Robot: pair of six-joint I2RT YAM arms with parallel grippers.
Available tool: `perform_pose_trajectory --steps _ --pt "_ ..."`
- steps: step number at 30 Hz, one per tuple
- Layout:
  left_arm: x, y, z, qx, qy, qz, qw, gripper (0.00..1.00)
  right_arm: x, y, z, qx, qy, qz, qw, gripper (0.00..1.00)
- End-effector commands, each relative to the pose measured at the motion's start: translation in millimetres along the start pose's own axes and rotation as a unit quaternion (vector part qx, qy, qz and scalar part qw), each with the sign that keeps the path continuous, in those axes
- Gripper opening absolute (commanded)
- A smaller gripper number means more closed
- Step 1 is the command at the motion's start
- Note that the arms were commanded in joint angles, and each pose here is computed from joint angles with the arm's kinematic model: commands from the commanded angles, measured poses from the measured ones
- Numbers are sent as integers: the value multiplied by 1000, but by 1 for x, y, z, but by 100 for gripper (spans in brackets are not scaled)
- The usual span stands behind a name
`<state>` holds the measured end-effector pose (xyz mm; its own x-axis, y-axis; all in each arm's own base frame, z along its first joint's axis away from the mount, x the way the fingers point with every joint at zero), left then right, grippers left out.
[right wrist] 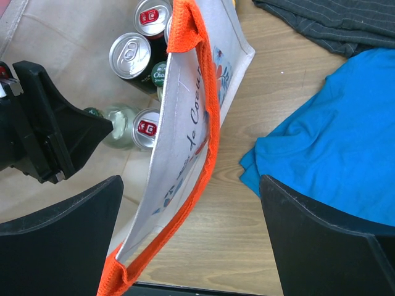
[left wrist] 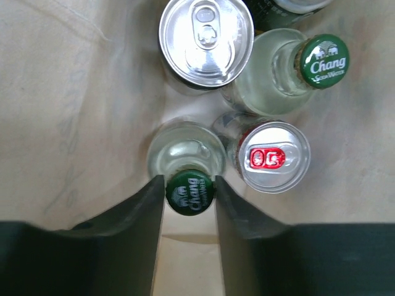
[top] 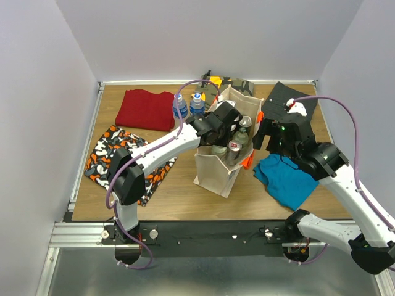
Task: Take the beverage out of the canvas bag
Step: Take out the drink from the canvas bag.
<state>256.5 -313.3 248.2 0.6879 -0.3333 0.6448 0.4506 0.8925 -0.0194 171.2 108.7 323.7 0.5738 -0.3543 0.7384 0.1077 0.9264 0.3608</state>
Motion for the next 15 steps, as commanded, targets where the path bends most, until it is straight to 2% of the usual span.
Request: perform_pose_trajectory --steps 1,5,8,10,15 --pt "-3 -1 -8 -1 10 -2 1000 41 2 -3 1 -15 -10 -5 1000 100" --pt "-3 -1 -8 -3 12 -4 1000 32 3 -3 1 -17 -12 -5 1000 100" --pt "-2 -2 -8 -6 12 -6 1000 20 2 -3 0 -17 -10 -4 1000 100" --pt "0 -3 -7 -8 11 -7 1000 1 2 -3 0 -16 -10 -4 1000 100" --pt "12 -4 3 -18 -6 -12 1000 0 1 -4 -1 -19 -10 -3 1000 100"
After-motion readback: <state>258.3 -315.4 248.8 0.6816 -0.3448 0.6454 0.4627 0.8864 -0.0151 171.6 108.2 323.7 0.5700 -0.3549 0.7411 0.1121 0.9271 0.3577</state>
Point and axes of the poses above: each gripper's point midway between its finger pads, its own z axis back along the fingers, its own y axis along the line the jaws close on, x = y × z, the point moved 10 cm from there along z, back along the fingers, and after that the axes turned 9 degrees about -z, right-handed, at the moved point
